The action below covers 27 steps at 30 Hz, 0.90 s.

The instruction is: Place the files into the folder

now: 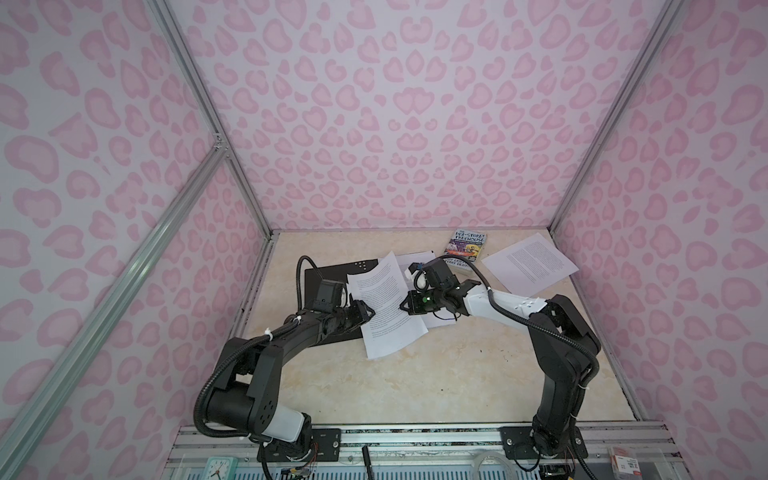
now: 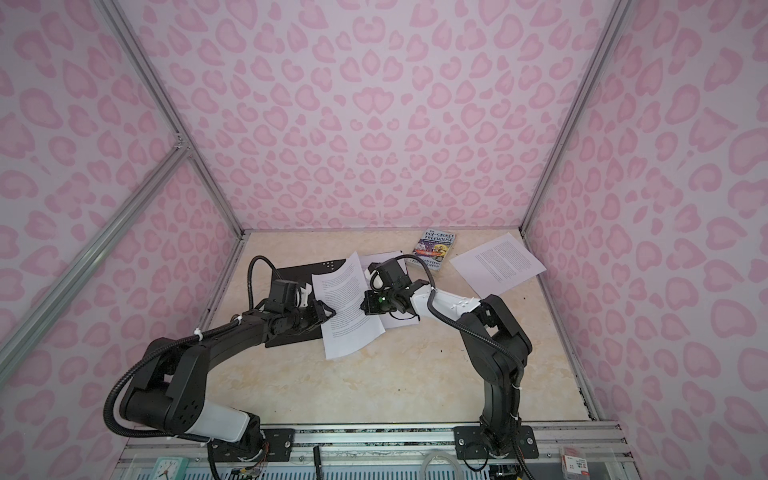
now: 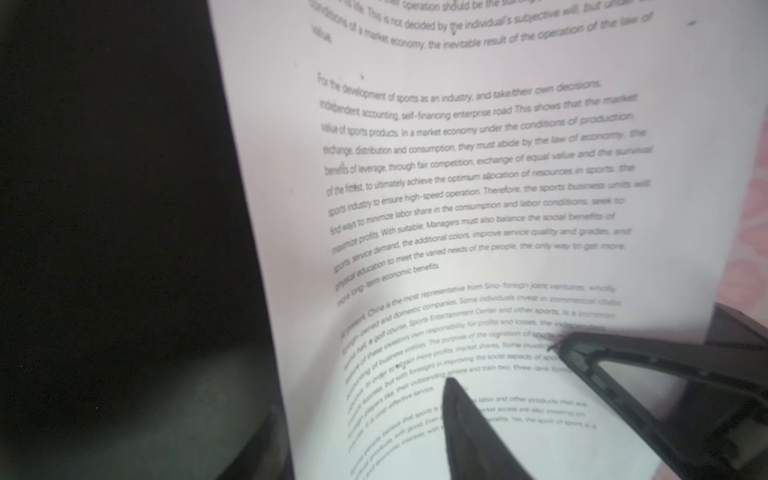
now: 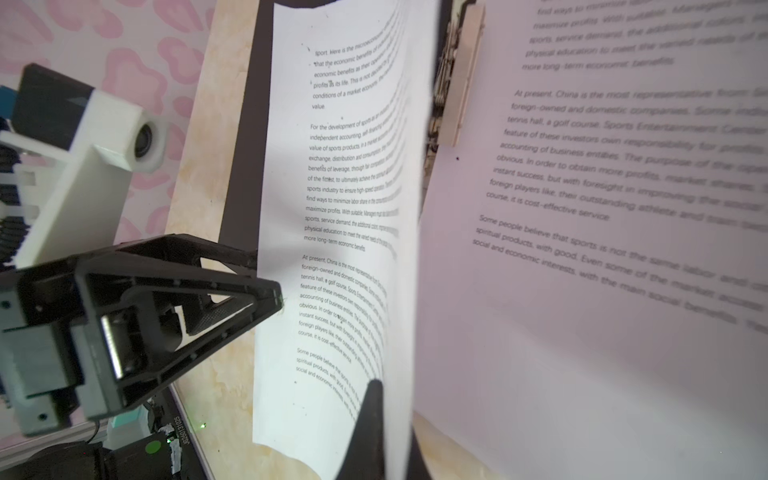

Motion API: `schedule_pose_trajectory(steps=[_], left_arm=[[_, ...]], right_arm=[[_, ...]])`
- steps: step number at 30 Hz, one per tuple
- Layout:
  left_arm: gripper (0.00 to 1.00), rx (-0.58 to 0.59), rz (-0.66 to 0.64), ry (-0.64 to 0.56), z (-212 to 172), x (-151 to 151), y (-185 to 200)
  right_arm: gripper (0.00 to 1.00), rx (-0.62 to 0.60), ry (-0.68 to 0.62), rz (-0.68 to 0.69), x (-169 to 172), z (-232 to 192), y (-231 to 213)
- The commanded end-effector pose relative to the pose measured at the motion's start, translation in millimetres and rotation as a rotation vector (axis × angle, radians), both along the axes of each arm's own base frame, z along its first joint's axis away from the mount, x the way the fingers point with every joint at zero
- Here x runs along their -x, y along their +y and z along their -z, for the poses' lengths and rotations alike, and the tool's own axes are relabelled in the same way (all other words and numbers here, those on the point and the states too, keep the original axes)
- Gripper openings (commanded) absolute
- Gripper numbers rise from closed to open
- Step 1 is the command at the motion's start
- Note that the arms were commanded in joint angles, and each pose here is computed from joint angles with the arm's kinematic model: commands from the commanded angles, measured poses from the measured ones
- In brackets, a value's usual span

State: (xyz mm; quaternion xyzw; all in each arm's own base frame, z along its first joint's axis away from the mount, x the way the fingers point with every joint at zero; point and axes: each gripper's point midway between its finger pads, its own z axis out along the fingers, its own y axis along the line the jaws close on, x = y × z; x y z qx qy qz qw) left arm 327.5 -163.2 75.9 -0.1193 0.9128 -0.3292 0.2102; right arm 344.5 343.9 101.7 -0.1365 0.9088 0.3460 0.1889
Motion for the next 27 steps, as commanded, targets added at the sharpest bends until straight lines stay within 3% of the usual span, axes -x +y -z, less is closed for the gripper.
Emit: schedule_pose_trajectory(steps=[1,3,5,11,14,20,27], left_arm=[[0.71,0.040,0.022,-0.148,-35.7,-1.2,-5.3],[0.81,0.040,0.028,-0.245,-59.0,4.5,-5.8],[0.98,0.037,0.032,-0.349,-83.7,11.3,-5.7],[0.97,0.081,0.072,-0.722,-161.2,49.3,-9.8],[0.97,0.116,0.077,-0.842,-181.3,66.6,-7.5],[0.97,0.124,0.113,-0.809,-176.0,64.4,-15.5],[0.97,0.158,0.191,-0.769,-169.1,63.5,-32.1]], right_arm=[[0.00,0.011,-0.029,0.013,-1.2,-9.0,-13.0],[0.00,0.003,-0.042,0.034,-4.6,-17.9,-23.5],[0.00,-0.003,-0.049,0.055,-8.9,-24.0,-35.3],[0.00,-0.016,-0.057,0.118,-25.4,-32.7,-69.6],[0.00,0.006,-0.044,0.141,-34.9,-29.2,-84.9],[0.00,0.076,0.000,0.170,-50.1,-5.5,-107.0],[0.00,0.103,0.015,0.162,-64.1,3.6,-102.9]])
